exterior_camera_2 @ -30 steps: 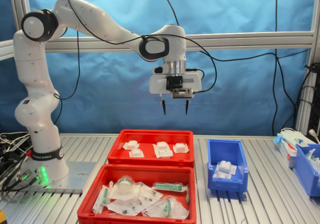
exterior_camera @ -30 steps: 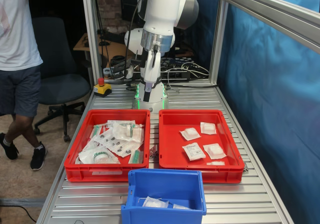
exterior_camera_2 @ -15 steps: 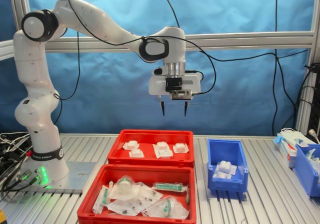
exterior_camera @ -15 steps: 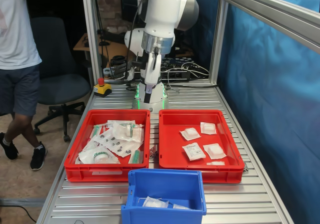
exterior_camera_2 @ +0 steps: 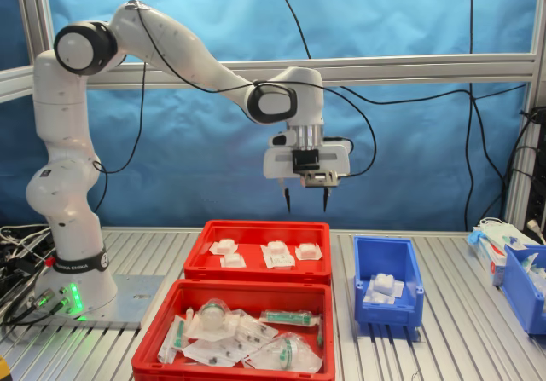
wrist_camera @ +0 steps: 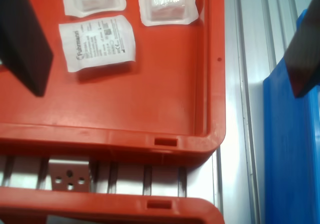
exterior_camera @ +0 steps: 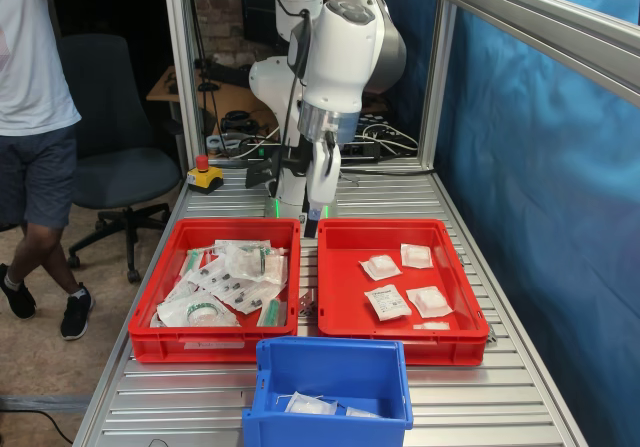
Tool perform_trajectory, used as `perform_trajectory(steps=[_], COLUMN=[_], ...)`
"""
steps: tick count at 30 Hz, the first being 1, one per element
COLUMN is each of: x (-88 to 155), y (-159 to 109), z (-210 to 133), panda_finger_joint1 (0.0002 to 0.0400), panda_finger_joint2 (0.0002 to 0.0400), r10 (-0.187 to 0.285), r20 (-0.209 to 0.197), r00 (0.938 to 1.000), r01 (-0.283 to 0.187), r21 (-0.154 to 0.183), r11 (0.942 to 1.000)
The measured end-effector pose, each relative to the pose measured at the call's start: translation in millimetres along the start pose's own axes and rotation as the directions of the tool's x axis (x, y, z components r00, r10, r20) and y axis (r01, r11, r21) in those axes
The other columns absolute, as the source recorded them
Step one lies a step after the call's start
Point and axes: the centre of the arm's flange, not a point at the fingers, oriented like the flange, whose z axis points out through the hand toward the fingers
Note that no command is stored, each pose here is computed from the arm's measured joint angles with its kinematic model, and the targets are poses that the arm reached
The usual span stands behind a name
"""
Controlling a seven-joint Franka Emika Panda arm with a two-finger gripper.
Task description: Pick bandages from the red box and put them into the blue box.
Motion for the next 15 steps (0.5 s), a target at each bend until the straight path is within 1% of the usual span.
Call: perform_trajectory(steps=[12, 15], x=[-23.7, -26.8], y=[18.8, 22.3], z=[33.1, 35.3], panda_finger_joint1=[0.04, 0.04], panda_finger_joint2=[0.04, 0.04], r10=[-0.05, -0.058], r20=[-0.008, -0.009], r00=[0.9987, 0.9983], r01=[0.05, 0.058], r21=[-0.015, -0.016], r11=[0.9986, 0.9982])
